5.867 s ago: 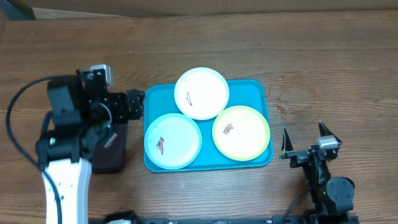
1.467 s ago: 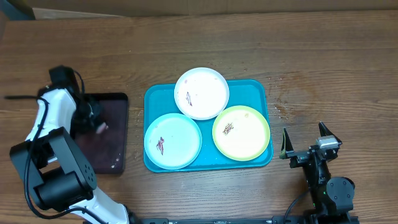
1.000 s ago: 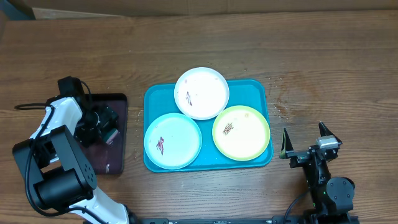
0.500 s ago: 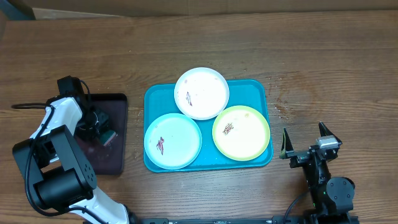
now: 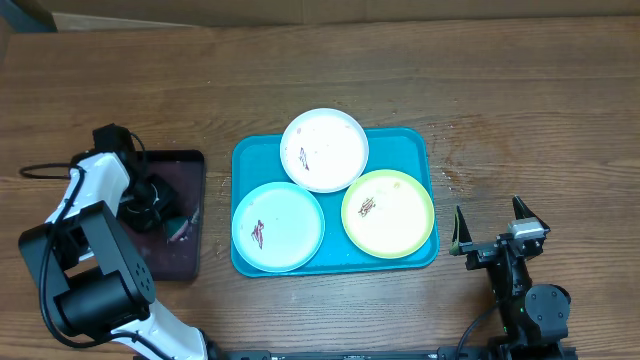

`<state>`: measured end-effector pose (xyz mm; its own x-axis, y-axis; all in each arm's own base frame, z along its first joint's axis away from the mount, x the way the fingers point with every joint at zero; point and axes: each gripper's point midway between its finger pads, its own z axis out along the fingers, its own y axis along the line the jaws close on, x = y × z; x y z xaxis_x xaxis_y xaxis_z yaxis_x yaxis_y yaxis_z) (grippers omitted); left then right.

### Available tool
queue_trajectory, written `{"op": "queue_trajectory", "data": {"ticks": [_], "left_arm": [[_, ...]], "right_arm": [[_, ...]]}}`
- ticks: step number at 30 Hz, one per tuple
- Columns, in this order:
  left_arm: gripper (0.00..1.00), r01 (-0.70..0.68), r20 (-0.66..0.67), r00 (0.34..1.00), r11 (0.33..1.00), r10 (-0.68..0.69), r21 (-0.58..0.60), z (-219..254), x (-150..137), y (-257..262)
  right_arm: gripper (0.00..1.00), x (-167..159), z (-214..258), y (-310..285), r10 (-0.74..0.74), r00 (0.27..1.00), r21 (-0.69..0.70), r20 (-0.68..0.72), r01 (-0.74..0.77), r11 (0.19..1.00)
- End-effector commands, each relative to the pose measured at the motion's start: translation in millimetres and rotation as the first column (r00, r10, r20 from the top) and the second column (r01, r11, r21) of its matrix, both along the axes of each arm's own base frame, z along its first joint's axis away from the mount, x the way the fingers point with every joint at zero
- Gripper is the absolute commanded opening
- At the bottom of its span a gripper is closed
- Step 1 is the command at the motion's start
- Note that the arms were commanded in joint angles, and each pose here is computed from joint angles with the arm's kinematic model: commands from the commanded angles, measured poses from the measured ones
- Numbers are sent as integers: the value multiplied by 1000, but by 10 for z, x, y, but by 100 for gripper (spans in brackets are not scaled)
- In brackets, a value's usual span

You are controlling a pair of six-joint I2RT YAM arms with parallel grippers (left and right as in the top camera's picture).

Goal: Clean dirty plates on tray and stack at the side
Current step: 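Dip and wet the sponge in the black tray's water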

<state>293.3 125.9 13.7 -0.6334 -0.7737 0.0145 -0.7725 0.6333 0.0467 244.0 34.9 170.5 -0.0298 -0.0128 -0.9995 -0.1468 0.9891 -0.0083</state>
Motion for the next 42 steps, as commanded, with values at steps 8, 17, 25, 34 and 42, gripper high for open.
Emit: {"op": "queue_trajectory", "data": {"ticks": [8, 17, 25, 34, 42], "left_arm": [[4, -5, 91, 996, 1000, 6, -4, 1002, 435, 127], [4, 16, 55, 998, 999, -17, 28, 379, 302, 54], [4, 41, 107, 993, 999, -44, 29, 831, 437, 96], [4, 33, 101, 993, 975, -56, 218, 1258, 418, 281], [4, 26, 32, 999, 983, -32, 179, 755, 253, 212]], "right_arm": [[100, 0, -13, 5, 3, 1000, 0, 5, -3, 1000], [100, 0, -13, 5, 3, 1000, 0, 5, -3, 1000], [100, 0, -13, 5, 3, 1000, 0, 5, -3, 1000], [100, 0, -13, 5, 3, 1000, 0, 5, -3, 1000], [100, 0, -13, 5, 3, 1000, 0, 5, -3, 1000]]}}
